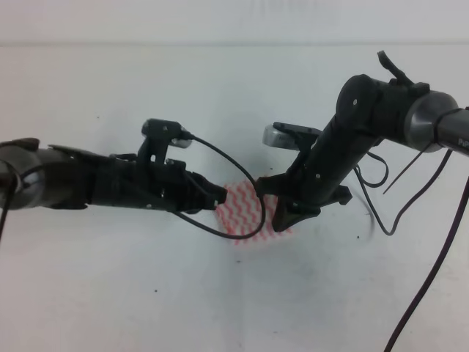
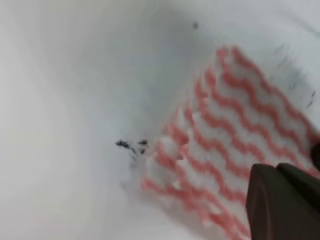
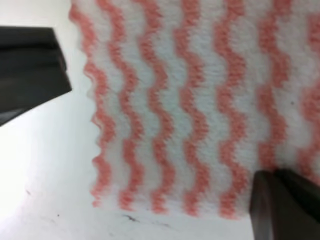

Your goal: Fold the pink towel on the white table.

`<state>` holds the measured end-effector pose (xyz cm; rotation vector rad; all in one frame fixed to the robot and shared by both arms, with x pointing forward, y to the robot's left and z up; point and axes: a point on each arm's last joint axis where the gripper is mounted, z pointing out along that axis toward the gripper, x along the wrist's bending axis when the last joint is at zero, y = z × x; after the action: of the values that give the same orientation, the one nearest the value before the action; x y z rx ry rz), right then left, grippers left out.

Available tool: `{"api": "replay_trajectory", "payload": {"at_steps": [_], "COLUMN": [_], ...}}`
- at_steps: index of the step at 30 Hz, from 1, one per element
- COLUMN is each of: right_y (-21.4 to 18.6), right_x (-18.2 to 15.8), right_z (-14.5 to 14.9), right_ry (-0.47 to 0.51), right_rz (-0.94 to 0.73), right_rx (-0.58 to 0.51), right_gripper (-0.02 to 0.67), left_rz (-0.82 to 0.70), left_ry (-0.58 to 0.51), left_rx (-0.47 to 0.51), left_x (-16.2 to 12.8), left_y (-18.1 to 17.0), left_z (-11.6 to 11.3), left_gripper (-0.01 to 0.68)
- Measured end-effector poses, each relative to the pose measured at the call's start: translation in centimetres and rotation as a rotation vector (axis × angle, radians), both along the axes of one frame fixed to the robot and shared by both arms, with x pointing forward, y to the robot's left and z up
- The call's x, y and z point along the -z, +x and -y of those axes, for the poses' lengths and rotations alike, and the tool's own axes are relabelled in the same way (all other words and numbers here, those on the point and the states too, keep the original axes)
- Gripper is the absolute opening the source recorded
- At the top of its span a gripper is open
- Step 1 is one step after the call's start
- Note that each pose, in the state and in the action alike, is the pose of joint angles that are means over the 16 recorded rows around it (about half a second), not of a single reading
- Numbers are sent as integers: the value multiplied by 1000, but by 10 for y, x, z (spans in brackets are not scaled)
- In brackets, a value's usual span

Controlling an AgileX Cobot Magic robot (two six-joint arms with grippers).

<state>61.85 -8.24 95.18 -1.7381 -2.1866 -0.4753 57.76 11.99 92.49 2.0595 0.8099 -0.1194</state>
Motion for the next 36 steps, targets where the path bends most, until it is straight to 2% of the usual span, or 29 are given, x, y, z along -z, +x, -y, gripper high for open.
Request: {"api": "replay_trajectory", "payload": {"at_steps": [13, 20, 28, 36], "right_y": [0, 0, 1, 1], "right_x": [1, 1, 1, 1], "right_z": [0, 0, 0, 0], "right_ry": [-1, -1, -1, 0], "right_rz": [1, 2, 4, 6], "right_rx": [1, 2, 3, 4], "right_gripper": [-18, -18, -18, -18], "left_rz": [-13, 5, -1, -33], "left_ry": [45, 35, -1, 13], "left_rx": [12, 22, 56, 92], "left_x": [-1, -11, -17, -6], "left_y": [-1, -4, -9, -14], "left_z": [-6, -5, 3, 12], "left_gripper": [-5, -5, -5, -4]}}
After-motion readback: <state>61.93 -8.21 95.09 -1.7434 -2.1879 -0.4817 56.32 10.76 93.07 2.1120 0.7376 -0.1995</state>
